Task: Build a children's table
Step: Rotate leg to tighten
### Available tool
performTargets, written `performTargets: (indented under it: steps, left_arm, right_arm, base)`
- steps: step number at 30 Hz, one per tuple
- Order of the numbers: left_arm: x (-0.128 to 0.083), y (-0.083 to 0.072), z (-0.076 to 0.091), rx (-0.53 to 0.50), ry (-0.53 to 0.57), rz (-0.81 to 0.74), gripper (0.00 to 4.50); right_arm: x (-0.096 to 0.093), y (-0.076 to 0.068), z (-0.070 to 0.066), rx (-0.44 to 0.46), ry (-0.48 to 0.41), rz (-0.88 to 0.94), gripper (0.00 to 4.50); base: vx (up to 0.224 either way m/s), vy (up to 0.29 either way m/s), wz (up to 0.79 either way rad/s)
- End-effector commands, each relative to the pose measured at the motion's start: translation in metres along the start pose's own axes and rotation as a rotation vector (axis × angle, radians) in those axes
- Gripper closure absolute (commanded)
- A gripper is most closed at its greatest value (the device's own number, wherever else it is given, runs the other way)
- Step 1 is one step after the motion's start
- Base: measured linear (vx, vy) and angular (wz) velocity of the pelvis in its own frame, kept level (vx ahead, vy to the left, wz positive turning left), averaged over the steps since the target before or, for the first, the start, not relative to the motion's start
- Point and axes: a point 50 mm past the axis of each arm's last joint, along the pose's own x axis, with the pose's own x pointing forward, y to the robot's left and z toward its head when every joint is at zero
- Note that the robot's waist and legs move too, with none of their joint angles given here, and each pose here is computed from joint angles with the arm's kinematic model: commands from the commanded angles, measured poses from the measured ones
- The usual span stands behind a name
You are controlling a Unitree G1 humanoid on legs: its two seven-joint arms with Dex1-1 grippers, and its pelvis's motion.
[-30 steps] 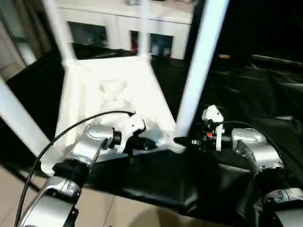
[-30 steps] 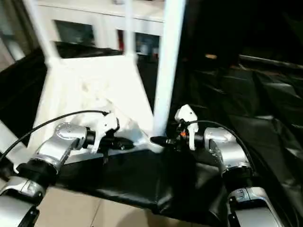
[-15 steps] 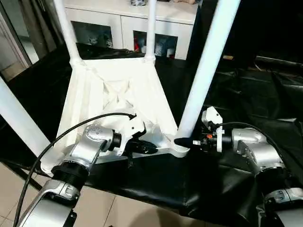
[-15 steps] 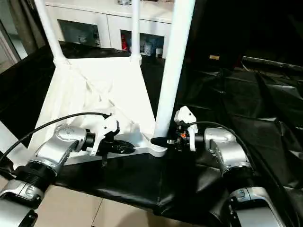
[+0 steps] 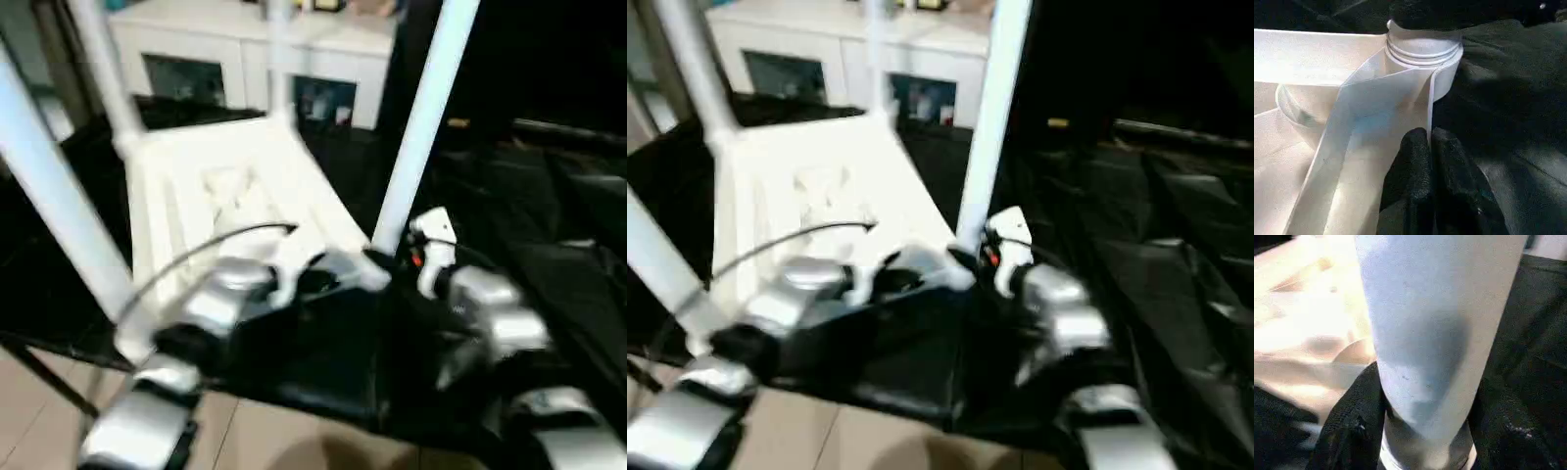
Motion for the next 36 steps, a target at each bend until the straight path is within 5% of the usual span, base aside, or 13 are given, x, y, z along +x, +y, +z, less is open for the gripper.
performTargets:
  steps: [1,6,7,11,15,25,30,36]
  left_arm:
    - [0.005,0.005,0.009,-0.012,-0.009,0.116,4.50]
    - [0.013,0.000,0.017,0.025,-0.039,0.096,4.50]
    - [0.012,0.000,0.018,0.028,-0.042,0.090,4.50]
    - [0.009,0.001,0.017,0.041,-0.062,0.049,4.50]
    - [0.002,0.003,0.015,0.057,-0.077,-0.026,4.50]
    - [-0.035,-0.001,0.000,0.056,-0.111,-0.377,4.50]
    - [-0.041,0.000,-0.005,0.052,-0.096,-0.403,4.50]
    - [-0.046,0.001,-0.005,0.048,-0.093,-0.411,4.50]
  right_arm:
    - [0.001,0.013,-0.038,0.078,0.152,-0.061,2.55]
    - [0.011,0.029,-0.025,0.044,0.066,0.012,2.55]
    - [0.011,0.029,-0.023,0.037,0.055,0.029,1.85]
    - [0.011,0.026,-0.010,0.042,-0.004,0.112,1.58]
    - [0.001,0.020,-0.004,-0.046,0.009,0.286,1.11]
    - [-0.041,-0.011,0.009,-0.190,0.105,0.618,1.11]
    - [-0.048,-0.014,0.010,-0.195,0.139,0.673,1.11]
    - [-0.052,-0.013,0.005,-0.186,0.176,0.720,1.71]
  base:
    - [0.000,0.000,0.00]
    - [0.000,0.000,0.00]
    - [0.000,0.000,0.00]
    - [0.000,0.000,0.00]
    - [0.000,0.000,0.00]
    - [0.000,0.000,0.00]
    - [0.000,0.000,0.00]
    - [0.000,0.000,0.00]
